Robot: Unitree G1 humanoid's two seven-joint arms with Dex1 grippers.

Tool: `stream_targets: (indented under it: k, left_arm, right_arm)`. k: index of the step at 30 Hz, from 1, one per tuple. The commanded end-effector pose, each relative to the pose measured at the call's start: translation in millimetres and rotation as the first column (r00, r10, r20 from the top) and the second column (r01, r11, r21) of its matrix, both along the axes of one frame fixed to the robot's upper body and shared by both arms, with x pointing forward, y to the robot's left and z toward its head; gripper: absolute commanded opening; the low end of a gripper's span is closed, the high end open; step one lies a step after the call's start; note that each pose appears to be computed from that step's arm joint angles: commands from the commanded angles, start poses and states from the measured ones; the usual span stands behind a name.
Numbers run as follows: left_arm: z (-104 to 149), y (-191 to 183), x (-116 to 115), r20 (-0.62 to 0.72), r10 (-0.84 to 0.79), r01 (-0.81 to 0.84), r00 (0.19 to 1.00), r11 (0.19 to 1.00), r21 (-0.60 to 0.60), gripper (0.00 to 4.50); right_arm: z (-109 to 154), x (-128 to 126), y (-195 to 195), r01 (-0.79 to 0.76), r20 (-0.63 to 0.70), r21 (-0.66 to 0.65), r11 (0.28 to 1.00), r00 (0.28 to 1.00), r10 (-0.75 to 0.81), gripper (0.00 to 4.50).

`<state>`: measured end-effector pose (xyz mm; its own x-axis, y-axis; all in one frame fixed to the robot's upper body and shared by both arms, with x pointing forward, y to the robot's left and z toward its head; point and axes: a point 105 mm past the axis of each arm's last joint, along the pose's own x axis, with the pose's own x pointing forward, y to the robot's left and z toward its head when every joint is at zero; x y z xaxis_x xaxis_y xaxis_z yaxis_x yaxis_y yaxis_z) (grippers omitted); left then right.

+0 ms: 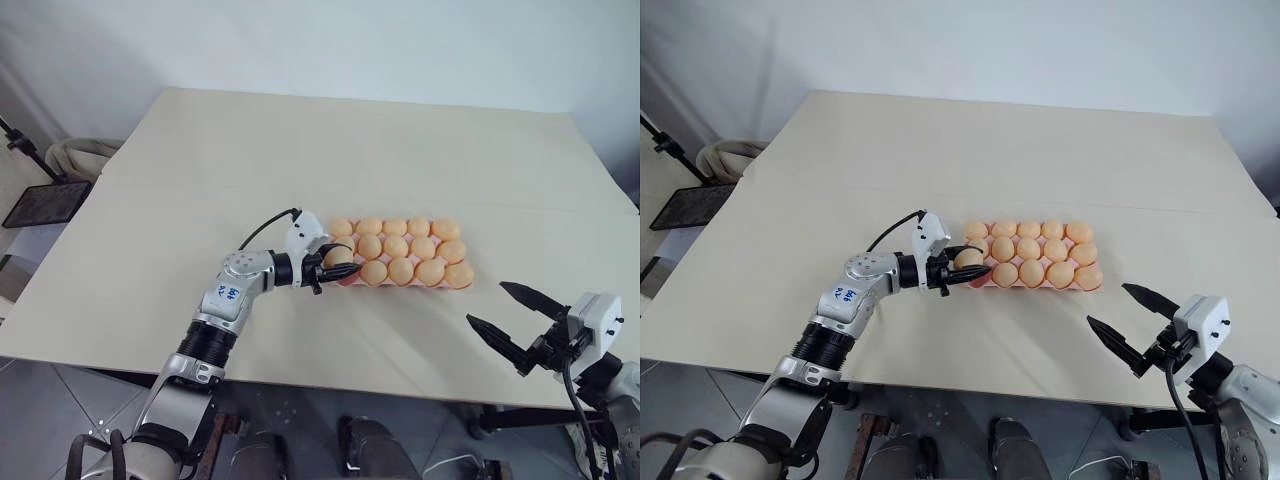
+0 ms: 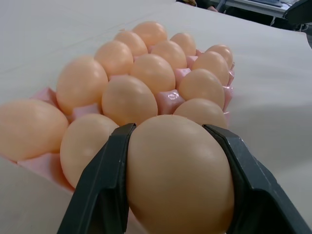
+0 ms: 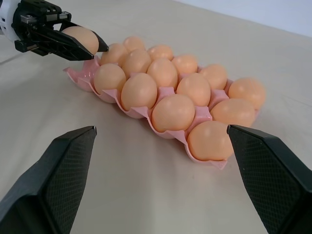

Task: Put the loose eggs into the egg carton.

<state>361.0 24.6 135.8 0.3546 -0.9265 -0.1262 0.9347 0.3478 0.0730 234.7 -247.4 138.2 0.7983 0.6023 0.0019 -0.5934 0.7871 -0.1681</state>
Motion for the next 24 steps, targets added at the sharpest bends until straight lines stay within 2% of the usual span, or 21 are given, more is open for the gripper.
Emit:
stream_targets:
  k: [1,9,16,19,24]
  left_arm:
    - [9,-7,1,0.05,-0.024,0.023,0.998,1.0,0.012,1.87]
    - [13,-3,-3,0.059,-0.039,0.038,0.998,0.999,0.011,4.45]
    - [28,6,-18,0.048,-0.078,0.081,0.996,0.995,-0.056,4.48]
    - [19,22,-29,0.003,-0.101,0.101,0.995,0.994,-0.041,4.48]
    - [5,72,-47,-0.027,-0.063,0.062,0.998,0.998,-0.005,4.48]
  right_arm:
    - [14,-3,1,0.001,0.067,-0.008,1.0,0.998,-0.001,4.5]
    - [13,-5,0,0.008,0.064,-0.011,1.0,0.998,-0.007,4.5]
    - [15,-3,-1,0.004,0.067,-0.015,1.0,0.998,-0.003,4.5]
    - [16,-2,-1,0.0,0.066,-0.017,1.0,0.998,0.001,4.5]
    - [18,1,-4,-0.002,0.07,-0.022,1.0,0.998,0.004,4.5]
